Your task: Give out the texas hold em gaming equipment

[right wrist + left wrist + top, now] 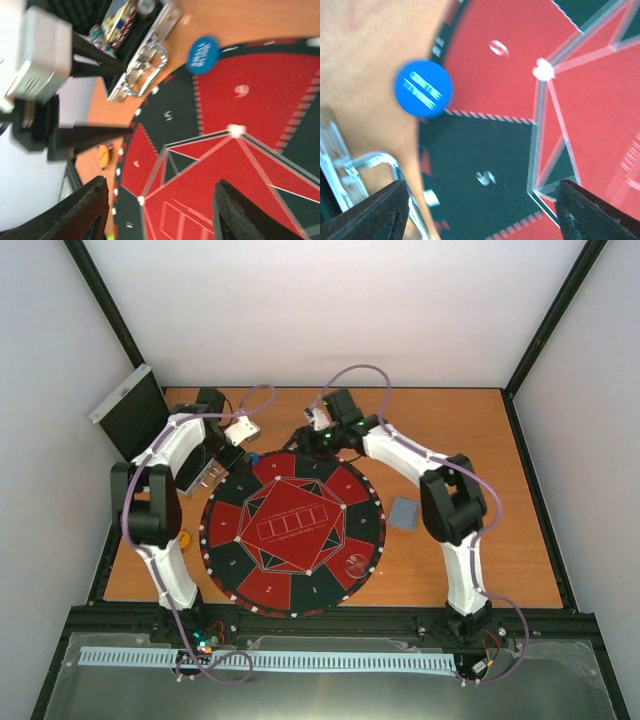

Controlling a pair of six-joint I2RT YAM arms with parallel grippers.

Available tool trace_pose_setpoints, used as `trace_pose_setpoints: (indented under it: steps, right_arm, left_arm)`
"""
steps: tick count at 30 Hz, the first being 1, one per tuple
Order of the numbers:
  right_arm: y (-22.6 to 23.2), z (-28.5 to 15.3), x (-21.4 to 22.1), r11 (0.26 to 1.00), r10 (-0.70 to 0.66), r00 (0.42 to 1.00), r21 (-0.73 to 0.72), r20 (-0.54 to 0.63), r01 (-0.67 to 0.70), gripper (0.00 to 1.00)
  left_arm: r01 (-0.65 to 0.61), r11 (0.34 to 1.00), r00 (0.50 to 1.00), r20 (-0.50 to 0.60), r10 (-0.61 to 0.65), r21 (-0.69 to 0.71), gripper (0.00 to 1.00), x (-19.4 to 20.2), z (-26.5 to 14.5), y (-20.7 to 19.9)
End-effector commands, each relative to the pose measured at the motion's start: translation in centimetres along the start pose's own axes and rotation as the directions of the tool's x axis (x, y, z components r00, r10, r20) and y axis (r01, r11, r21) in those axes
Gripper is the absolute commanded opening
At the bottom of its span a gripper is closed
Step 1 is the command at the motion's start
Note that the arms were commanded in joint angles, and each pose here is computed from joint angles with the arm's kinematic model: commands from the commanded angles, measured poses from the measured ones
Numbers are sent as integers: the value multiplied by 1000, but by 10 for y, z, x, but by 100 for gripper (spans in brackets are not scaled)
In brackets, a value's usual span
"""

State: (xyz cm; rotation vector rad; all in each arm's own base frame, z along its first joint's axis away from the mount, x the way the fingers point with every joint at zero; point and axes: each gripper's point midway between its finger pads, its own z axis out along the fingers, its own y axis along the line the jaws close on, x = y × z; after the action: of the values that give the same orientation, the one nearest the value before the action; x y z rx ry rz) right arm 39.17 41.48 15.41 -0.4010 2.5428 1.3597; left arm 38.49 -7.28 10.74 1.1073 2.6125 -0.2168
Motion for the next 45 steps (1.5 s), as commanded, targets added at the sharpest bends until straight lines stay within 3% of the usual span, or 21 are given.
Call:
trace_pose_setpoints:
  steps: [1,8,18,31,33,41,45]
  right_arm:
    - [-22,-58,-12,988,-63,991,150,120,45,58]
    - [-58,-105,-2,959,-74,981,284,180,20,60]
    - [-73,-109,11,944,-71,985,328,159,15,61]
    - [-76,-109,13,947,-61,986,320,155,8,61]
    - [-76,-109,13,947,-61,986,320,155,8,61]
    - [-76,-112,11,948,-63,985,318,162,9,61]
    - [-77,-113,13,946,-64,985,323,161,8,61]
  left_arm:
    - [95,995,995,18,-94,-39,82,-31,29,42]
    - [123,986,991,-46,-128,-109,83,-31,71,77]
    - [120,992,992,-37,-121,-33,67,-37,96,74]
    - [90,994,995,-48,-87,60,51,-30,107,55]
    - [89,994,995,-51,-86,62,45,-28,107,54]
    - [44,994,997,54,-50,103,44,-47,80,38]
    - [-6,991,999,35,1,137,45,-38,82,19]
